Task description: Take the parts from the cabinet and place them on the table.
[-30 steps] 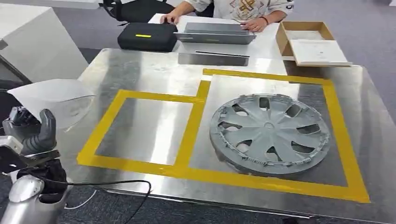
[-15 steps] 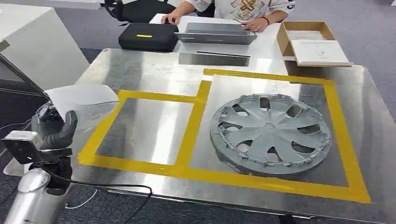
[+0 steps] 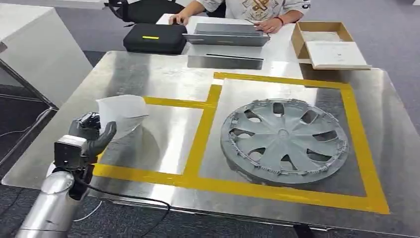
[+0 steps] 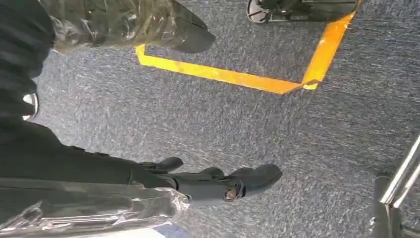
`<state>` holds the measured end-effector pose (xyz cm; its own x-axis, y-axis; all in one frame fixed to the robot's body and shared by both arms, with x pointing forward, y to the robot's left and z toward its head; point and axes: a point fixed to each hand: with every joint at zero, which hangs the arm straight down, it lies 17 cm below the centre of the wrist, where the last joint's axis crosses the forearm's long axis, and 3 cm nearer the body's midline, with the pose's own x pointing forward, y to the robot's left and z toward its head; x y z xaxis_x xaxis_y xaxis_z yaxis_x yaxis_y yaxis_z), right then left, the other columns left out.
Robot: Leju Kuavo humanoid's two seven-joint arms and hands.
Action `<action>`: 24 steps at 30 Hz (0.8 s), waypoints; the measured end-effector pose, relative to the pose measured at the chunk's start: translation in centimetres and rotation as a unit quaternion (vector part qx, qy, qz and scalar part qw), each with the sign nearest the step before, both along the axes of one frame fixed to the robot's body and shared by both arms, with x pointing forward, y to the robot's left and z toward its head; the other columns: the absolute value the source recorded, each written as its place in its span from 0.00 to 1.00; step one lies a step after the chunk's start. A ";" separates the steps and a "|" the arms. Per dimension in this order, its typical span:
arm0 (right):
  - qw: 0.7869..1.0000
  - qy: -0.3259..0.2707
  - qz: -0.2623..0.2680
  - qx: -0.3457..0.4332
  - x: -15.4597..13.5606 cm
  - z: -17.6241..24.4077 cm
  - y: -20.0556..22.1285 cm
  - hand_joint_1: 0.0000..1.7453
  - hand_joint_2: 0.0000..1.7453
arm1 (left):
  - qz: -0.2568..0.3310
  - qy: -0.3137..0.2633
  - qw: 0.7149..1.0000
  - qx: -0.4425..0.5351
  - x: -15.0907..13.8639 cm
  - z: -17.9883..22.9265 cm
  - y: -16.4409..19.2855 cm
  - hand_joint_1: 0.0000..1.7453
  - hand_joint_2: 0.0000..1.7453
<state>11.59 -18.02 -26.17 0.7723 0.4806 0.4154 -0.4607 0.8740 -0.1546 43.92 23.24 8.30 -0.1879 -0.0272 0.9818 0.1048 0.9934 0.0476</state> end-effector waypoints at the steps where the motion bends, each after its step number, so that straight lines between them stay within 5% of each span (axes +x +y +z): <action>1: 1.000 0.000 0.001 0.000 0.0 0.0 0.0 0.00 1.00 | -0.002 0.002 1.000 0.003 0.1 -0.2 -0.2 1.00 1.00; 24: 1.000 -0.001 0.007 -0.006 0.1 -0.1 -0.6 0.00 1.00 | -0.016 0.022 1.000 0.014 0.3 -1.8 -1.2 1.00 1.00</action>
